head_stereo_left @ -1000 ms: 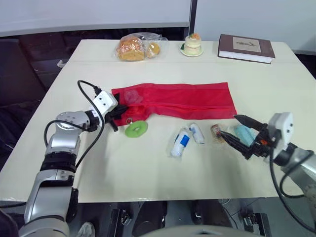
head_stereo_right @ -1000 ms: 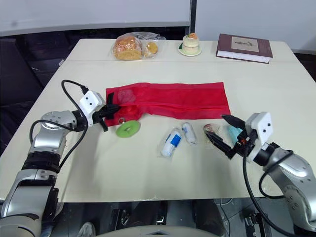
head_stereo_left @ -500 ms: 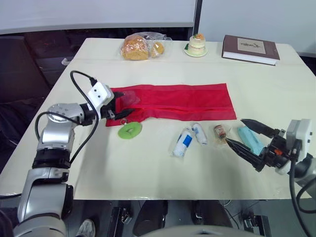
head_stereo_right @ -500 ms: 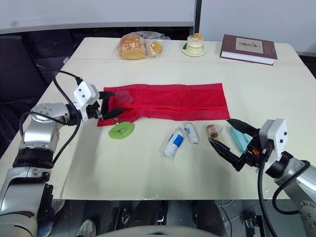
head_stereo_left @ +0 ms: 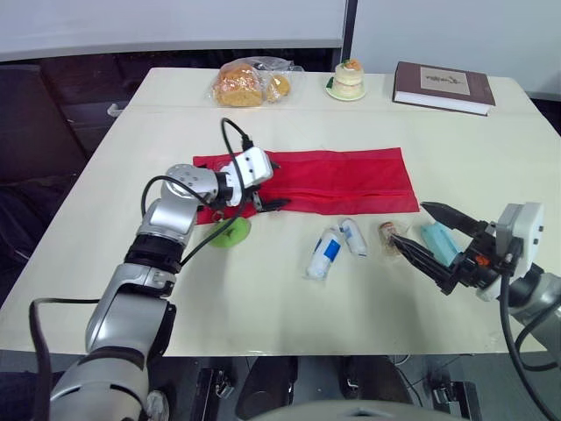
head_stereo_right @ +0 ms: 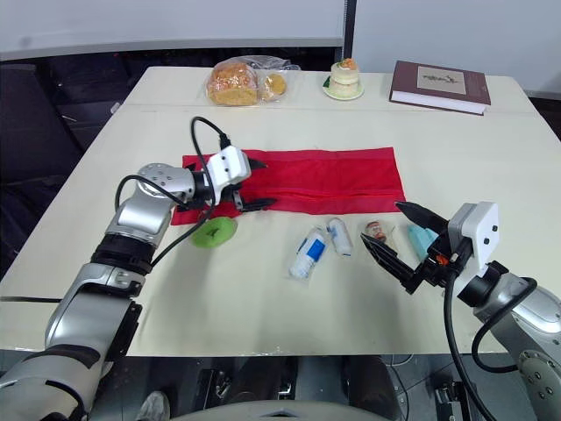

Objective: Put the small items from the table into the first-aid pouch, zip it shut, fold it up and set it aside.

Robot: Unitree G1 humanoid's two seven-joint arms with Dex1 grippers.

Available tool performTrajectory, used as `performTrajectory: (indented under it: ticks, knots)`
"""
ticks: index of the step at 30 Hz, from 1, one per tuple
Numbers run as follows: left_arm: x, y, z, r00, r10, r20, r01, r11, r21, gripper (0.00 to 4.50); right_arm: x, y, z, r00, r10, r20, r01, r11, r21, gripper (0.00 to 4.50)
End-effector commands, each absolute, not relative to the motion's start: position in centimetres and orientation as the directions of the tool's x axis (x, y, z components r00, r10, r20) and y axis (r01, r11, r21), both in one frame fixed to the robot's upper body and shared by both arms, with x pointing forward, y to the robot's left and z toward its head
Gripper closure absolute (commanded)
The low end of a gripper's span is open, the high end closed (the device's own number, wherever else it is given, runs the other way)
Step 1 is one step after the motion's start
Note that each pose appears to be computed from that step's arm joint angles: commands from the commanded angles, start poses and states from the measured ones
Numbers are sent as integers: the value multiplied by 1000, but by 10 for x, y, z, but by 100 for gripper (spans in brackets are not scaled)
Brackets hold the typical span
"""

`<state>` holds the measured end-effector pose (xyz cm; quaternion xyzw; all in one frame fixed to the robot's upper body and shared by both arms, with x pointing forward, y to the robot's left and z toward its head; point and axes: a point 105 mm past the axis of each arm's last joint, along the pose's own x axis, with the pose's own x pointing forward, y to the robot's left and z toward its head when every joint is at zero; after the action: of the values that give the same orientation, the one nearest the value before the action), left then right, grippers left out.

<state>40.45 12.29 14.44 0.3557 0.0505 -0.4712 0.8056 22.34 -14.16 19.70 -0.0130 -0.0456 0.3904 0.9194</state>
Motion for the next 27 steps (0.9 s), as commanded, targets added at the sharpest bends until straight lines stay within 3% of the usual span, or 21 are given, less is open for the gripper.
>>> performTrajectory:
  ticks: [1, 8, 9, 11, 12, 13, 16, 17, 19, 20, 27]
  knots:
    - [419, 122, 152, 610, -683, -402, 731, 287, 619, 2, 216, -130, 210, 662, 742, 107, -736, 670, -98, 0]
    - [429, 123, 152, 633, -671, -387, 709, 302, 637, 2, 217, -130, 212, 679, 725, 114, -718, 688, -106, 0]
    - [429, 123, 152, 628, -675, -388, 715, 304, 629, 41, 217, -129, 212, 680, 724, 115, -717, 689, -106, 0]
    - [426, 124, 148, 604, -688, -401, 735, 288, 614, 73, 217, -128, 211, 683, 721, 117, -714, 692, -105, 0]
    - [424, 122, 147, 591, -700, -401, 744, 281, 606, 138, 217, -128, 211, 684, 720, 115, -712, 694, -105, 0]
    - [423, 119, 148, 576, -717, -393, 753, 279, 596, 151, 218, -128, 210, 687, 718, 112, -710, 696, -104, 0]
    - [419, 110, 150, 541, -755, -372, 772, 269, 576, 294, 220, -127, 206, 695, 714, 89, -705, 700, -111, 0]
    - [418, 109, 151, 537, -760, -367, 773, 269, 574, 305, 220, -127, 204, 694, 716, 78, -707, 698, -112, 0]
    - [418, 108, 151, 531, -763, -369, 776, 263, 573, 412, 218, -126, 200, 688, 723, 55, -717, 690, -103, 0]
    - [418, 108, 150, 528, -763, -372, 778, 259, 573, 445, 217, -126, 197, 684, 729, 41, -723, 684, -97, 0]
    - [414, 98, 147, 497, -787, -364, 803, 259, 536, 445, 212, -112, 178, 609, 790, -78, -791, 596, -141, 0]
